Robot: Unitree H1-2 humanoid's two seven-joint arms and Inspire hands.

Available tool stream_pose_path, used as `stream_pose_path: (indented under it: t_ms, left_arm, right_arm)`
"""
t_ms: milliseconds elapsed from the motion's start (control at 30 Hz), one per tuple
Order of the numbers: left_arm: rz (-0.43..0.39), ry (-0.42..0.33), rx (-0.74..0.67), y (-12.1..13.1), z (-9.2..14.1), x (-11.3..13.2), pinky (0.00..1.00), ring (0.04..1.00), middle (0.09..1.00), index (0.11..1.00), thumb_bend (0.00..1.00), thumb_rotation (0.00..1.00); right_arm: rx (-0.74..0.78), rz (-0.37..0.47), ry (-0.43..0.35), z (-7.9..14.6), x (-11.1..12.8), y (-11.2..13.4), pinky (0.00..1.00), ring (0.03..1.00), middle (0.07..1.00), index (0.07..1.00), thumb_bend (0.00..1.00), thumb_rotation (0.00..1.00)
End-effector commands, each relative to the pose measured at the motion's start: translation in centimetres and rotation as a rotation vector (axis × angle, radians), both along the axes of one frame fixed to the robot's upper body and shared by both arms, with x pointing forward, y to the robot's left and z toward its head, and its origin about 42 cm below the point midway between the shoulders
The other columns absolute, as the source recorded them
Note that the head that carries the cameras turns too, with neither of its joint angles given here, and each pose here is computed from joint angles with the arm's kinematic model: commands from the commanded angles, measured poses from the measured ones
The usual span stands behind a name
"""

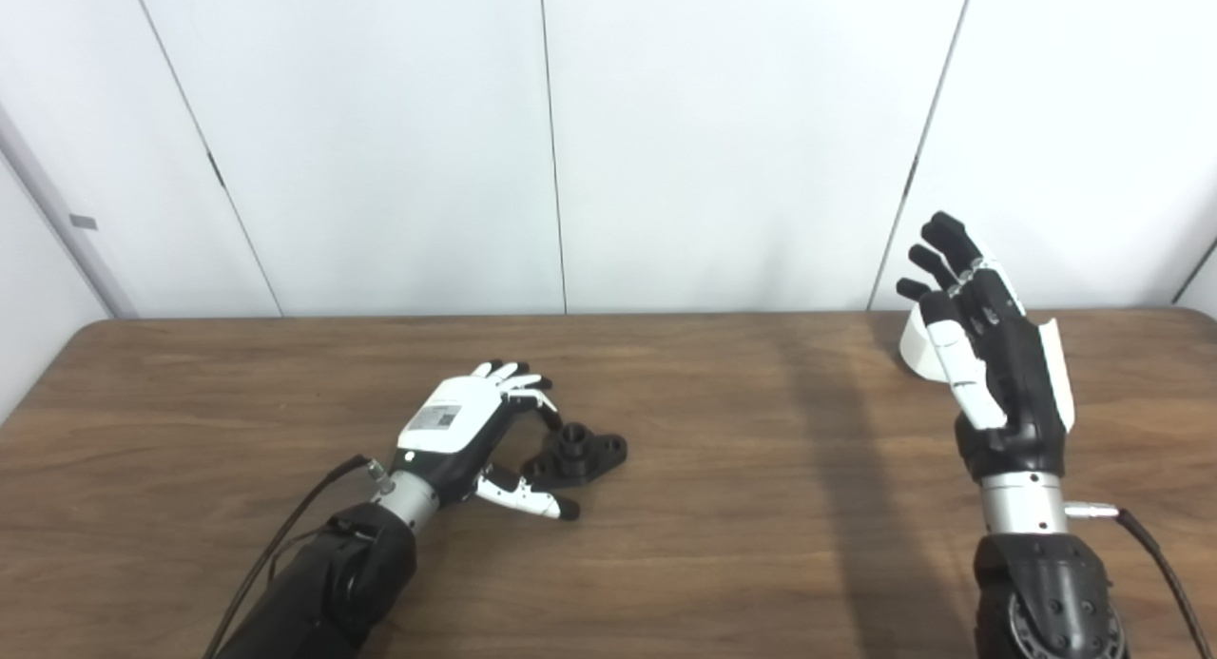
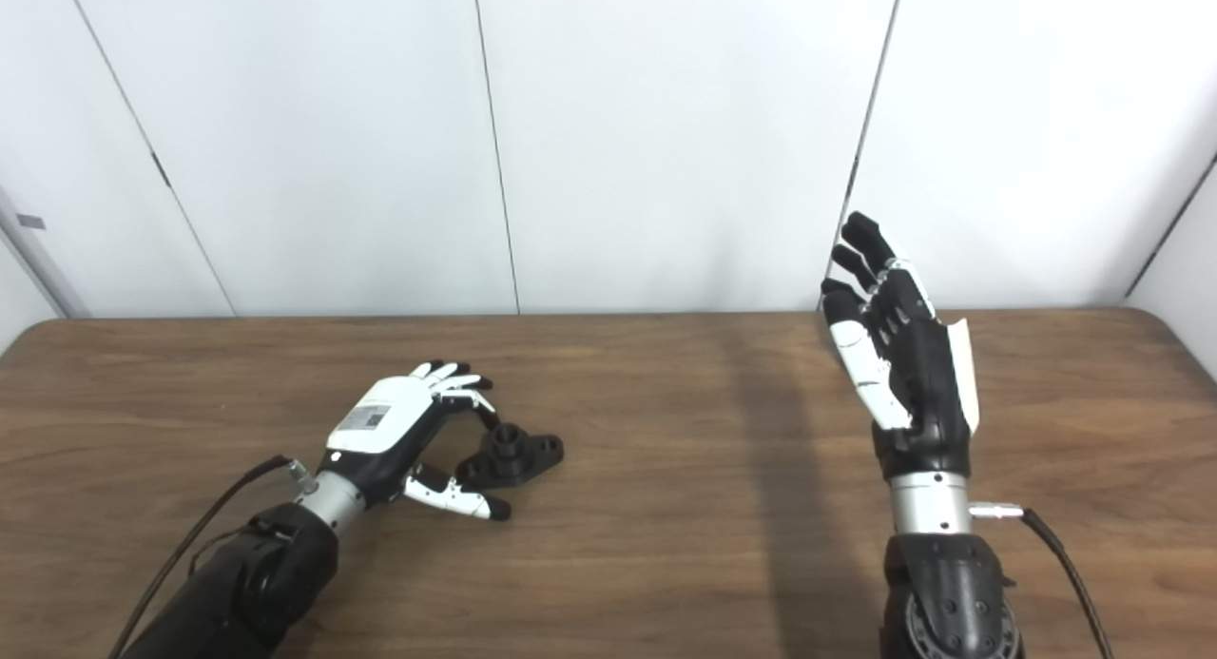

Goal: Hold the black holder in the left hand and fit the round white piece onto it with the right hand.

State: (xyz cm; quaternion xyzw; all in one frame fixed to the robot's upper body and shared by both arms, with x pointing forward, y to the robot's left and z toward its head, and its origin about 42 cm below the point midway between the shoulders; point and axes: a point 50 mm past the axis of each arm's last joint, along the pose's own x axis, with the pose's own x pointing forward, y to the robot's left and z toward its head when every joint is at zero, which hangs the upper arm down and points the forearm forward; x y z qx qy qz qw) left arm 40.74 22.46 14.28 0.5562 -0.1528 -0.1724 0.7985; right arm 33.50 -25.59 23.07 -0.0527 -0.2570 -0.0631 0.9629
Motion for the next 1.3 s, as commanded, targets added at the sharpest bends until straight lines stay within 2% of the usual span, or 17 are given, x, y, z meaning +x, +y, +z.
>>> stream_pose_path:
  t_ms: [0, 367, 467, 500, 533, 600, 867, 1267]
  left_arm:
    - [-0.030, -0.028, 0.005, -0.65, 0.90, 0.44, 1.00, 0.950, 0.871, 0.622, 1.00, 0.31]
    - [-0.030, -0.074, -0.025, -0.38, 1.08, 0.30, 1.00, 0.913, 0.802, 0.556, 1.00, 0.17]
    - [-0.032, -0.080, -0.032, -0.33, 1.03, 0.28, 1.00, 0.900, 0.780, 0.533, 0.97, 0.13]
    - [-0.033, -0.082, -0.034, -0.31, 1.00, 0.27, 1.00, 0.900, 0.777, 0.511, 0.75, 0.10]
    - [-0.036, -0.087, -0.035, -0.31, 0.96, 0.26, 1.00, 0.896, 0.772, 0.499, 0.64, 0.08]
    - [-0.040, -0.091, -0.039, -0.28, 0.86, 0.29, 0.99, 0.887, 0.761, 0.489, 0.55, 0.07]
    - [-0.063, -0.107, -0.054, -0.07, 0.75, 0.31, 0.97, 0.879, 0.744, 0.485, 0.52, 0.06]
    - [-0.073, -0.106, -0.071, -0.03, 0.58, 0.35, 0.98, 0.875, 0.745, 0.484, 0.52, 0.06]
  right_arm:
    - [-0.006, -0.002, -0.072, 1.62, 0.00, 0.01, 0.78, 0.867, 0.892, 0.874, 0.40, 0.69]
    - [-0.005, -0.003, -0.069, 1.77, -0.28, 0.13, 0.77, 0.868, 0.895, 0.878, 0.40, 0.70]
    - [-0.011, -0.009, -0.072, 1.83, -0.36, 0.14, 0.77, 0.866, 0.893, 0.878, 0.39, 0.70]
    - [-0.011, -0.011, -0.073, 1.82, -0.37, 0.14, 0.77, 0.866, 0.892, 0.879, 0.39, 0.70]
    - [-0.009, -0.011, -0.075, 1.80, -0.39, 0.14, 0.77, 0.863, 0.891, 0.878, 0.39, 0.70]
    - [-0.007, -0.011, -0.077, 1.79, -0.41, 0.15, 0.77, 0.863, 0.887, 0.872, 0.40, 0.69]
    - [-0.003, -0.007, -0.082, 1.90, -0.50, 0.32, 0.77, 0.865, 0.888, 0.869, 0.40, 0.67]
    - [-0.012, -0.017, -0.097, 2.41, -0.71, 0.19, 0.76, 0.862, 0.888, 0.865, 0.42, 0.70]
